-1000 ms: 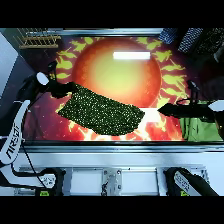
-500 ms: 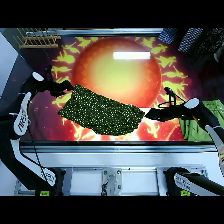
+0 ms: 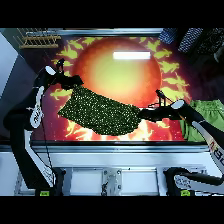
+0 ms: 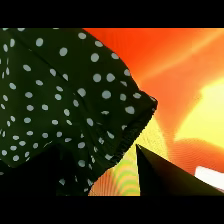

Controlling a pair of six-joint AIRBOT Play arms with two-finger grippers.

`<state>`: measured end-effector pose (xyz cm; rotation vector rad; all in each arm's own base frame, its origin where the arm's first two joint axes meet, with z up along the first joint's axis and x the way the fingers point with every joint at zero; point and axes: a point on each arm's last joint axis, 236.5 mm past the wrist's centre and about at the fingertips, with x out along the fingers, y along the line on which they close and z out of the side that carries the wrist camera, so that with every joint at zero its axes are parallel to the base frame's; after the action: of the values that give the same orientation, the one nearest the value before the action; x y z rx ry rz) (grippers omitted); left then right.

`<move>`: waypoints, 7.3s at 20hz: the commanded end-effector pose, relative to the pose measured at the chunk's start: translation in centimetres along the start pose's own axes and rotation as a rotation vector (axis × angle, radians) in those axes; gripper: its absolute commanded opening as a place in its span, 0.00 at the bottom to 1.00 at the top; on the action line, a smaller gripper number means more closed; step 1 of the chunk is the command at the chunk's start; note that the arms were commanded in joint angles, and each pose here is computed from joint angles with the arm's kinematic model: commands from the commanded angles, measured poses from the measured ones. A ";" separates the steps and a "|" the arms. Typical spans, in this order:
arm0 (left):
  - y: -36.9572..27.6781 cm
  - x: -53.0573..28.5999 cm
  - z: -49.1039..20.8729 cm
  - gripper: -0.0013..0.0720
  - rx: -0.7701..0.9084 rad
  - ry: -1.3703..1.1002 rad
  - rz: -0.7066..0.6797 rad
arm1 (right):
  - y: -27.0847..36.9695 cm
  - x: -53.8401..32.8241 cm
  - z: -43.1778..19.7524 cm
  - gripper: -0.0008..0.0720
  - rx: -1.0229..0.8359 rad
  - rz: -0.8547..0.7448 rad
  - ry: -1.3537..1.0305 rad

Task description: Fold the clothes and pants, and hang the long-sleeved shirts on hangers.

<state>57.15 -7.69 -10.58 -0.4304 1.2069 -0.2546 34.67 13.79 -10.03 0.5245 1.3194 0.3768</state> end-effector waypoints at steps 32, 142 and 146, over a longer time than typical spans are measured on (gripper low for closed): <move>-14.2 -37.1 -16.8 0.02 0.201 -0.392 -0.070 | 15.2 -25.4 -3.1 0.02 -0.502 -0.028 -0.190; -3.6 -4.7 -18.1 0.77 -0.089 0.193 0.004 | 1.4 -15.6 -0.6 0.02 -0.128 -0.260 -0.165; -4.1 -4.9 -17.7 0.76 -0.079 0.208 -0.004 | 1.3 -15.5 -0.6 0.02 -0.127 -0.261 -0.163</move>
<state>38.73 -12.30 -9.83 -0.4861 1.4061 -0.2449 30.80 6.55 3.27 0.2661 1.1778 0.1950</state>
